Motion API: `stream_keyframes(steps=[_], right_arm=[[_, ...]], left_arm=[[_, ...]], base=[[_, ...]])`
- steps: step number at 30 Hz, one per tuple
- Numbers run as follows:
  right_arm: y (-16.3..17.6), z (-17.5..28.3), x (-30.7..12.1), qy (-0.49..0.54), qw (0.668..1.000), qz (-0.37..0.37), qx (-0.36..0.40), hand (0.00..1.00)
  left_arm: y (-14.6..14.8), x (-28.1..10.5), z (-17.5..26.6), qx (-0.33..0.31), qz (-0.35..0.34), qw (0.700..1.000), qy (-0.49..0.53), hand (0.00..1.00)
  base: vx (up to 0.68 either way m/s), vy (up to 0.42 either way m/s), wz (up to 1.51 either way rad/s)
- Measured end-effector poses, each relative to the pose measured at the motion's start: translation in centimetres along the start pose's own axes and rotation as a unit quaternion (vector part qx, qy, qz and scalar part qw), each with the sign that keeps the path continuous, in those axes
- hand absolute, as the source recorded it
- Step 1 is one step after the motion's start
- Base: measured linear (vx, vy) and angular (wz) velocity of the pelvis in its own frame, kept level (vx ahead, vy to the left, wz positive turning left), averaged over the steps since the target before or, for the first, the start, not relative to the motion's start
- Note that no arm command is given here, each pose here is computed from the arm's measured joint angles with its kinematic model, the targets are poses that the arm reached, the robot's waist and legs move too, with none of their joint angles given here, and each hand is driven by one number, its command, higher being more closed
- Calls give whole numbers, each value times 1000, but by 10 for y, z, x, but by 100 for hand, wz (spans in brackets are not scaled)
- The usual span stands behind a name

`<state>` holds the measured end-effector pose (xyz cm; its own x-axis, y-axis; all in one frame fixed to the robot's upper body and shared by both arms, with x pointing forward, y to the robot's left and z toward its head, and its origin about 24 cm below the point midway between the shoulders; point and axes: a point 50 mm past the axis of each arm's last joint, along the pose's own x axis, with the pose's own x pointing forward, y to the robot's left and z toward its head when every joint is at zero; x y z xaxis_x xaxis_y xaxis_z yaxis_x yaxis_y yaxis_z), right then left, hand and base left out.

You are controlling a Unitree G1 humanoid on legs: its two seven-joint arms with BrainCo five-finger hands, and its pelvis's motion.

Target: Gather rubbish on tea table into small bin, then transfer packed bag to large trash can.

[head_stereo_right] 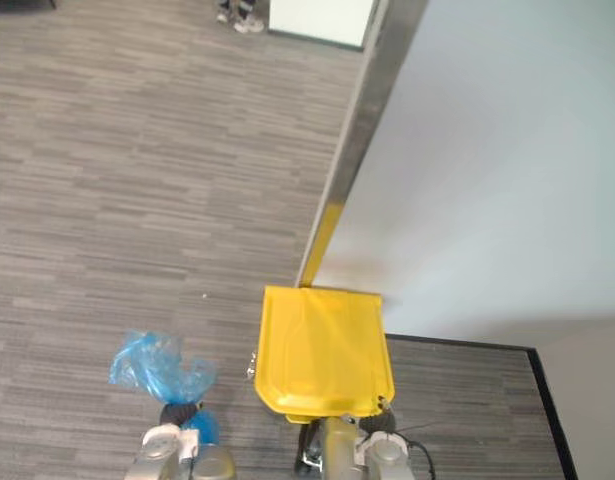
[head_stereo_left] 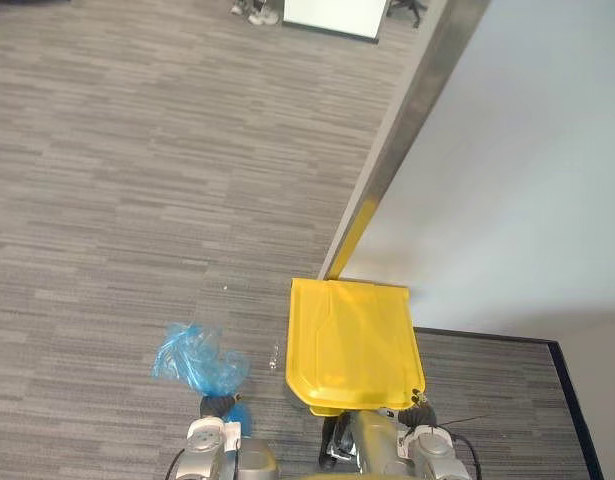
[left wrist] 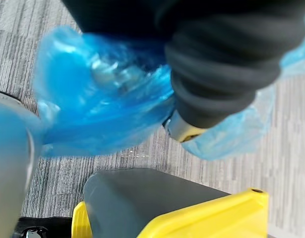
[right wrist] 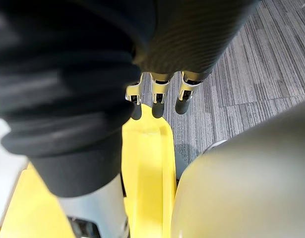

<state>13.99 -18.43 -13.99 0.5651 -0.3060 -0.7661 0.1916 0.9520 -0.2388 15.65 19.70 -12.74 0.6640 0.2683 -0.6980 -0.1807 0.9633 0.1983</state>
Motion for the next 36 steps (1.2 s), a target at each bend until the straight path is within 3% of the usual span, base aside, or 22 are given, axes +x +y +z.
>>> stream_keyframes(steps=[9, 14, 18, 28, 36], right_arm=[[15, -18, -8, 26, 999, 18, 12, 0], [-8, -18, 2, 39, 999, -1, -37, 0], [-10, -19, 2, 44, 998, -4, -41, 0], [-13, -12, 3, 29, 999, -13, -36, 0], [-3, -29, -3, 61, 998, -2, -21, 0]], left_arm=[[-17, -6, -6, 1, -25, 1000, 7, 100], [-16, -5, -9, 1, -26, 1000, 15, 100], [-11, -6, -14, 22, -27, 999, 19, 100], [-18, -8, -14, 4, -33, 999, 18, 100], [3, -11, -36, 33, -16, 998, 57, 100]], base=[[-199, 3, -22], [-225, -53, -52], [-191, 19, 14], [-146, 58, 31], [-6, 95, 2]])
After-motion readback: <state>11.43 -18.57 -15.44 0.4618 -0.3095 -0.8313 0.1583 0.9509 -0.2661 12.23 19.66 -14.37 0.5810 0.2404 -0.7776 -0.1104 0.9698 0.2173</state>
